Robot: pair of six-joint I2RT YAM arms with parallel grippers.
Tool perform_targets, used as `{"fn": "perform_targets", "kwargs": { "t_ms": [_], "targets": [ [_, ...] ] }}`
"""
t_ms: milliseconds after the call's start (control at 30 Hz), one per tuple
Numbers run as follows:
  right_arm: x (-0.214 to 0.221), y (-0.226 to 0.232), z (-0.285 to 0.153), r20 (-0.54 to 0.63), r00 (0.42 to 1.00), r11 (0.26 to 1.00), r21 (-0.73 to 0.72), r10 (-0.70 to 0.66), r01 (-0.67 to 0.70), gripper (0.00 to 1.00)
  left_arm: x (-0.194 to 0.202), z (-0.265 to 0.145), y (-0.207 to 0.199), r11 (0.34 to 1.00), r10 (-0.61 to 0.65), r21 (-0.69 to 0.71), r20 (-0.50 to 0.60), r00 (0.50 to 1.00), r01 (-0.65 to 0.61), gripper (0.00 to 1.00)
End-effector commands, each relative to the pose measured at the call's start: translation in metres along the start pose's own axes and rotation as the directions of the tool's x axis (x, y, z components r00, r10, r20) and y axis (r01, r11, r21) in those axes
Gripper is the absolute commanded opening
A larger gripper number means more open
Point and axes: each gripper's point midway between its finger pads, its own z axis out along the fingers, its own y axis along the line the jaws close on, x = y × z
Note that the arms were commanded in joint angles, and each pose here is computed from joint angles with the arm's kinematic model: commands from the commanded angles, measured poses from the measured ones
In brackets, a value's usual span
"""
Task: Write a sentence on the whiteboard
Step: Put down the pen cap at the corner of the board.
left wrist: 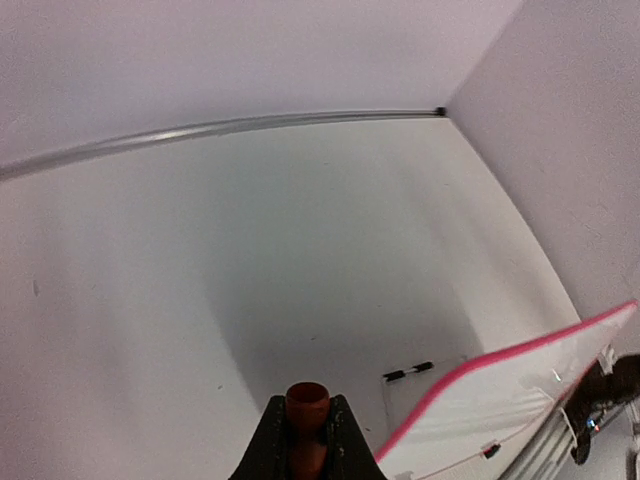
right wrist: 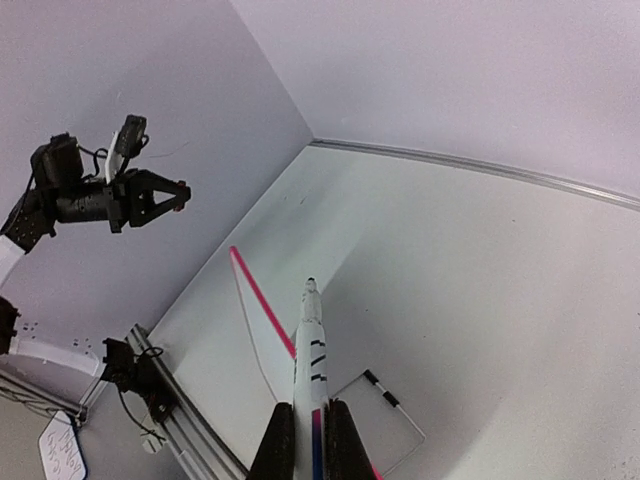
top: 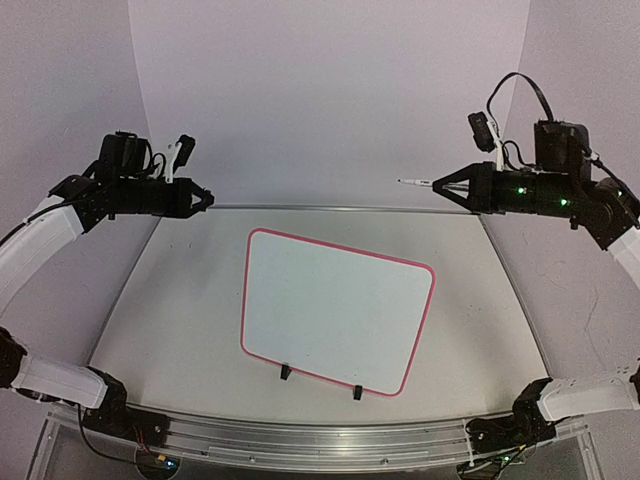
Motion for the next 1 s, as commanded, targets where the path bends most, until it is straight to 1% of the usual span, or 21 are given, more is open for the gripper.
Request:
{"fn": "perform_targets", "kwargs": {
  "t_ms": [0, 67, 133, 267, 400, 500, 600, 700, 833, 967],
  "targets": [
    [-0.036, -0.02, -0.01, 0.213, 0.977, 0.992, 0.117, 0.011, -0.037, 0.0, 0.052, 0.017, 0.091, 0.93, -0.217, -0.31, -0.03, 0.976, 0.197, 0.0],
    [-0.033, -0.024, -0.01, 0.218, 0.976, 0.991, 0.128, 0.01, -0.039, 0.0, 0.084, 0.021, 0.106, 0.899, -0.275, -0.372, -0.07, 0.959, 0.231, 0.0],
    [-0.029, -0.027, -0.009, 0.213, 0.977, 0.99, 0.138, 0.009, -0.039, 0.0, 0.115, 0.026, 0.113, 0.879, -0.326, -0.401, -0.107, 0.939, 0.259, 0.0],
    [-0.023, -0.031, -0.001, 0.19, 0.982, 0.989, 0.143, 0.002, -0.03, 0.0, 0.159, 0.03, 0.124, 0.846, -0.394, -0.449, -0.167, 0.904, 0.286, 0.0],
    [-0.017, -0.037, 0.009, 0.172, 0.985, 0.987, 0.155, 0.01, -0.037, 0.0, 0.192, 0.038, 0.132, 0.819, -0.449, -0.486, -0.216, 0.867, 0.304, 0.0],
    [-0.013, -0.039, 0.013, 0.164, 0.986, 0.987, 0.156, 0.015, -0.041, 0.0, 0.206, 0.046, 0.132, 0.809, -0.488, -0.478, -0.218, 0.845, 0.344, 0.0],
    [-0.011, -0.042, 0.013, 0.166, 0.986, 0.986, 0.164, 0.016, -0.044, 0.0, 0.214, 0.05, 0.135, 0.794, -0.51, -0.483, -0.198, 0.837, 0.369, 0.0],
    [-0.012, -0.041, 0.01, 0.175, 0.984, 0.986, 0.163, 0.014, -0.043, 0.0, 0.223, 0.052, 0.141, 0.782, -0.518, -0.505, -0.2, 0.832, 0.365, 0.0],
    [-0.01, -0.042, 0.009, 0.176, 0.984, 0.985, 0.164, 0.017, -0.046, 0.0, 0.235, 0.055, 0.145, 0.778, -0.522, -0.523, -0.228, 0.822, 0.349, 0.01],
    [-0.008, -0.042, 0.009, 0.176, 0.984, 0.985, 0.162, 0.022, -0.051, 0.0, 0.244, 0.056, 0.148, 0.774, -0.526, -0.536, -0.248, 0.814, 0.337, 0.06]
  ]
}}
